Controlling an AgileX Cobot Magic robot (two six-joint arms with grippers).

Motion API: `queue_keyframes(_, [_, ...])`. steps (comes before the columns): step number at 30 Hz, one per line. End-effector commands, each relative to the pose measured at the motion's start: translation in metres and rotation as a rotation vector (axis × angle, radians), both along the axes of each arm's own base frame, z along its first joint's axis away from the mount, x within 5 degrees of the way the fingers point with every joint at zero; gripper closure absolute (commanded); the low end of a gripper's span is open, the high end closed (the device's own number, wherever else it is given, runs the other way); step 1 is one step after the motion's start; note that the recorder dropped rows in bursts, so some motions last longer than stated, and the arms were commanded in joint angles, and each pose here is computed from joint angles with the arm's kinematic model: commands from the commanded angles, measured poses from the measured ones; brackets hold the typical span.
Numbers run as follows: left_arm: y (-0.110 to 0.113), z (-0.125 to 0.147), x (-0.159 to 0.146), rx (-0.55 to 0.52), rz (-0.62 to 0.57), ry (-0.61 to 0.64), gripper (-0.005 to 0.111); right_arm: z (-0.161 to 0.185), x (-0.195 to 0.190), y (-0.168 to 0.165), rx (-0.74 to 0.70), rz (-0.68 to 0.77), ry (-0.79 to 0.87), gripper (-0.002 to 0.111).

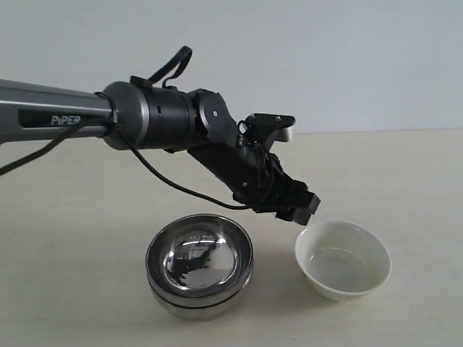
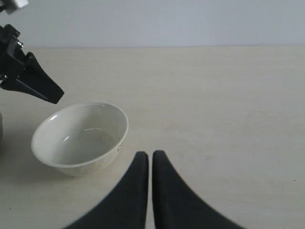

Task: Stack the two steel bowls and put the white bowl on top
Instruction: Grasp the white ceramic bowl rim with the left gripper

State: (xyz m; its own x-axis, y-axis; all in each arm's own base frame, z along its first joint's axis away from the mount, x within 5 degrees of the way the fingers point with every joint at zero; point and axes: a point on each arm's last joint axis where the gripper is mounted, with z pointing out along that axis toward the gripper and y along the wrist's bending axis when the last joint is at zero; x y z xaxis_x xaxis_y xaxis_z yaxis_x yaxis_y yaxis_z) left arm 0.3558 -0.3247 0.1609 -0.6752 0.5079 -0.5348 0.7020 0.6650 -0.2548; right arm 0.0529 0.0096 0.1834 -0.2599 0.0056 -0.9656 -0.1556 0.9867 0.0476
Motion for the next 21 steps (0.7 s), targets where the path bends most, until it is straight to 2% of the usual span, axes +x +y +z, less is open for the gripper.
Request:
queue_keyframes(1, [-0.011,-0.013,-0.004,0.017,-0.043,-0.007,0.046,-0.001,0.000,0.000,-0.005,-0.005,-0.005,0.108])
queue_keyframes(9, [-0.016,-0.026,-0.007,0.019,-0.049,0.017,0.046,-0.001,0.000,0.000,-0.005,-0.005,-0.005,0.108])
queue_keyframes(11, [-0.017,-0.028,-0.009,0.011,-0.044,0.039,0.050,-0.001,0.000,0.000,-0.005,-0.005,-0.005,0.108])
queue_keyframes(16, [-0.017,-0.034,-0.011,0.021,-0.051,0.074,0.077,-0.001,0.000,0.000,-0.005,-0.005,-0.005,0.108])
queue_keyframes(21, [-0.018,-0.035,-0.012,0.020,-0.050,0.083,0.097,-0.001,0.000,0.000,-0.005,-0.005,-0.005,0.108])
